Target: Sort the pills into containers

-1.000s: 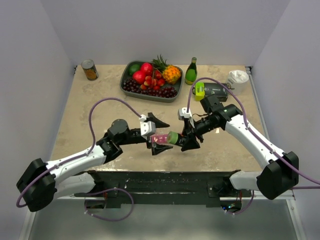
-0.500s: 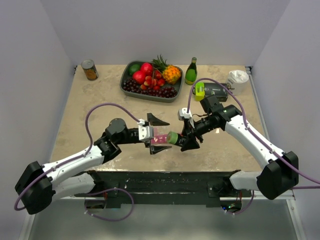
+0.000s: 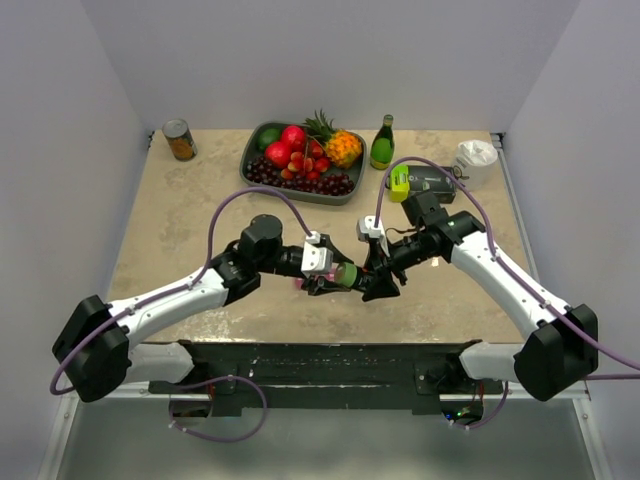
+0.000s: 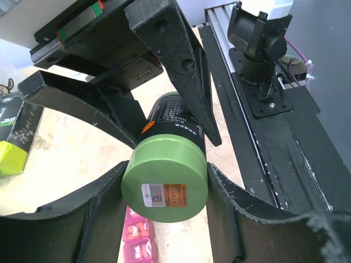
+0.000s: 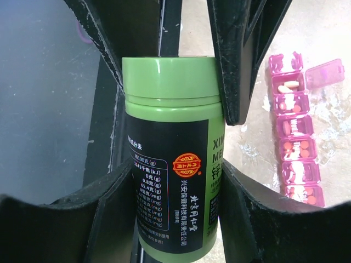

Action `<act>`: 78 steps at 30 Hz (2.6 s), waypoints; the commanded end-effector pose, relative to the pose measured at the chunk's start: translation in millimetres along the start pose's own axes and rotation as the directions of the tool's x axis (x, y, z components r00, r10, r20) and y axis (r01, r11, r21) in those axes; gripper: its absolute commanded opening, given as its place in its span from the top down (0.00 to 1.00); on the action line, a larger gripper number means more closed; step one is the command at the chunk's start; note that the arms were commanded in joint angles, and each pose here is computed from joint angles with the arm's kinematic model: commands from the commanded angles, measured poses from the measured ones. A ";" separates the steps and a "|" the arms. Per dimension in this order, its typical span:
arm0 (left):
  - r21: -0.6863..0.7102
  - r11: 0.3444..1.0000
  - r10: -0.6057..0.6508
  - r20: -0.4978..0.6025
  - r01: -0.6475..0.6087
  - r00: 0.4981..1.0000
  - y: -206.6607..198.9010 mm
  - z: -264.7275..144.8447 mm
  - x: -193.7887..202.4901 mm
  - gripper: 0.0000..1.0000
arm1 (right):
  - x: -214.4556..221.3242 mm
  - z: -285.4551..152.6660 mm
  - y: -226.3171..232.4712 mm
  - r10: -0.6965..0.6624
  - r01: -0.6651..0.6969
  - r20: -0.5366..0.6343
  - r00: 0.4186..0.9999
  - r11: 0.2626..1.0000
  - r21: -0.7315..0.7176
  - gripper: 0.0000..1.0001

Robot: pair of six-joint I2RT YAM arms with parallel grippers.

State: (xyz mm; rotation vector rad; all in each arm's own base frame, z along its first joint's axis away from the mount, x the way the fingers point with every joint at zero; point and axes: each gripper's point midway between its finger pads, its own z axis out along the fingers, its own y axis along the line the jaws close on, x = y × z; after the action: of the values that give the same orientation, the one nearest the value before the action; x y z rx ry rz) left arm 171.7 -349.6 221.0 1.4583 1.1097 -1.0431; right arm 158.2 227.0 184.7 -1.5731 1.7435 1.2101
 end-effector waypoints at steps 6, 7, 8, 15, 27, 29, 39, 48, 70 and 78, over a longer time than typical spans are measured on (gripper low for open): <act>-0.061 0.998 -0.002 0.033 0.004 0.999 0.2 -11.5 -12.8 1.00 | -12.1 0.2 3.8 -0.015 0.015 0.053 0.998 1.000 0.001 0.61; -0.083 0.997 -0.004 0.047 0.007 0.999 0.5 -16.9 -18.7 1.00 | -12.0 0.1 2.0 -0.017 0.017 0.051 0.999 1.000 0.010 0.41; -0.125 0.992 -0.028 0.042 0.033 0.999 5.1 -21.1 -16.1 1.00 | -11.6 0.0 1.5 -0.015 0.014 0.050 0.999 1.000 0.014 0.06; -0.504 0.796 -0.368 0.035 0.335 0.929 43.8 -80.1 19.7 1.00 | -5.1 -16.4 -44.7 0.027 -0.022 -0.015 1.000 0.967 0.254 0.01; -0.924 -0.359 -0.655 0.350 0.131 0.669 123.9 -309.2 123.7 1.00 | 22.0 -38.1 -87.7 0.089 -0.083 0.009 0.996 0.892 0.445 0.01; -0.907 -0.409 -0.654 0.368 0.101 0.660 131.9 -319.5 125.7 1.00 | 22.7 -37.3 -87.9 0.090 -0.086 0.013 0.996 0.893 0.443 0.01; -0.892 -0.453 -0.767 0.383 -0.011 0.515 156.2 -345.5 189.2 1.00 | 24.4 -35.8 -84.3 0.074 -0.077 0.023 0.997 0.896 0.438 0.01; -0.888 -0.459 -0.772 0.406 0.011 0.489 162.4 -348.0 191.3 0.53 | 26.8 -33.7 -81.7 0.062 -0.065 0.023 0.998 0.900 0.430 0.01; -0.897 0.139 -0.649 0.238 0.420 0.723 144.7 -266.5 69.6 0.12 | 59.4 22.6 -91.7 -0.442 0.474 -0.239 0.865 0.875 0.096 0.01; -0.698 0.310 -0.682 0.311 0.646 0.663 106.7 -189.3 70.5 0.12 | 49.4 37.9 -121.2 -0.341 0.388 -0.250 0.906 0.906 0.172 0.01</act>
State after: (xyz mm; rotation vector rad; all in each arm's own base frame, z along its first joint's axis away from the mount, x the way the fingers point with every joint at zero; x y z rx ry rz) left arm 321.5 -115.6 205.8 0.1348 2.0206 -0.6032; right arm 224.8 226.8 71.5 -1.9042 1.5694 0.7408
